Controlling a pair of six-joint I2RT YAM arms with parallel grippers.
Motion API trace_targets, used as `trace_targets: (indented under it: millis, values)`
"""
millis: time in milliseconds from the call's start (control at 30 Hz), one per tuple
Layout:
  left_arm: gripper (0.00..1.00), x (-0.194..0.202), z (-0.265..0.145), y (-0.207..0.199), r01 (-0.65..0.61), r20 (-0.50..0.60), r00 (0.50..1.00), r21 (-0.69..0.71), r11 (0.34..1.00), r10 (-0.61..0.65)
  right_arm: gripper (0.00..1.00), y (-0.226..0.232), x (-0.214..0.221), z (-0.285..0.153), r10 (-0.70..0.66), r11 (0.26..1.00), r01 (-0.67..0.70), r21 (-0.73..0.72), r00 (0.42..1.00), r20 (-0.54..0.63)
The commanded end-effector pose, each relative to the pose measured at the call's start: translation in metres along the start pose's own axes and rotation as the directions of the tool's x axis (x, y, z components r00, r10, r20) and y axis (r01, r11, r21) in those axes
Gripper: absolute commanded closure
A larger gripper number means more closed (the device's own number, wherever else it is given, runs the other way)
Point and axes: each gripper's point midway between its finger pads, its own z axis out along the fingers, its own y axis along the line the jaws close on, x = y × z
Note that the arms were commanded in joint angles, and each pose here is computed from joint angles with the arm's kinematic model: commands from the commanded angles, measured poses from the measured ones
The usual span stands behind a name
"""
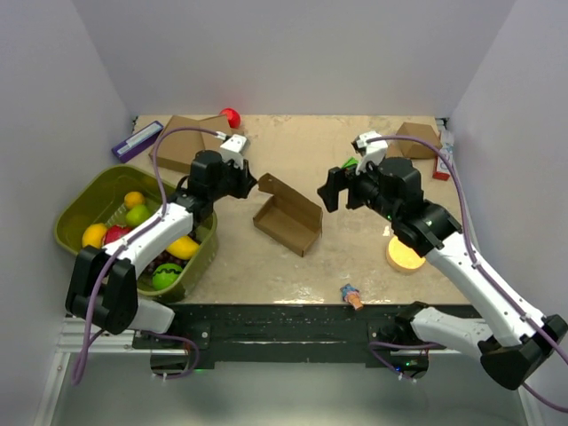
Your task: Fold the paper box
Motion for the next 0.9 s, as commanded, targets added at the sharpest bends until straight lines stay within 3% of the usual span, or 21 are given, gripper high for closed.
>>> trace_targets:
  millis: [0,67,100,200,467,633,733,867]
  values:
    - [0.61,-0.025,-0.011,-0.009,-0.107,0.058,0.993,0.054,0.993,0.104,0.01,-0.006,0.023,-0.037,0.132,0.99,-0.13,0.046,0.99,-0.046]
    - [0.52,-0.03,-0.013,-0.009,-0.147,0.067,0.987,0.053,0.988,0.144,0.01,-0.005,0.033,-0.046,0.139,0.99,-0.136,0.045,0.987,-0.074]
    - [0.43,-0.031,-0.014,-0.009,-0.158,0.069,0.986,0.056,0.986,0.154,0.01,-0.005,0.037,-0.049,0.145,0.989,-0.142,0.044,0.986,-0.084]
    - [0.33,-0.032,-0.008,-0.017,-0.193,0.067,0.98,0.113,0.975,0.186,0.01,-0.002,0.047,-0.056,0.142,0.99,-0.14,0.025,0.983,-0.113]
    - [0.3,-0.031,0.017,-0.032,-0.198,0.046,0.98,0.23,0.953,0.193,0.01,0.0,0.065,-0.06,0.101,0.995,-0.104,-0.012,0.982,-0.157]
    - [0.42,-0.019,0.031,-0.035,-0.181,0.006,0.982,0.267,0.946,0.187,0.01,0.001,0.071,-0.064,0.082,0.996,-0.088,-0.025,0.982,-0.169]
    - [0.56,-0.018,0.031,-0.034,-0.186,0.013,0.982,0.261,0.947,0.189,0.01,0.001,0.071,-0.067,0.079,0.996,-0.085,-0.035,0.985,-0.154]
    - [0.95,-0.017,0.03,-0.032,-0.187,0.024,0.982,0.233,0.954,0.187,0.01,-0.001,0.076,-0.065,0.079,0.996,-0.085,-0.026,0.982,-0.169]
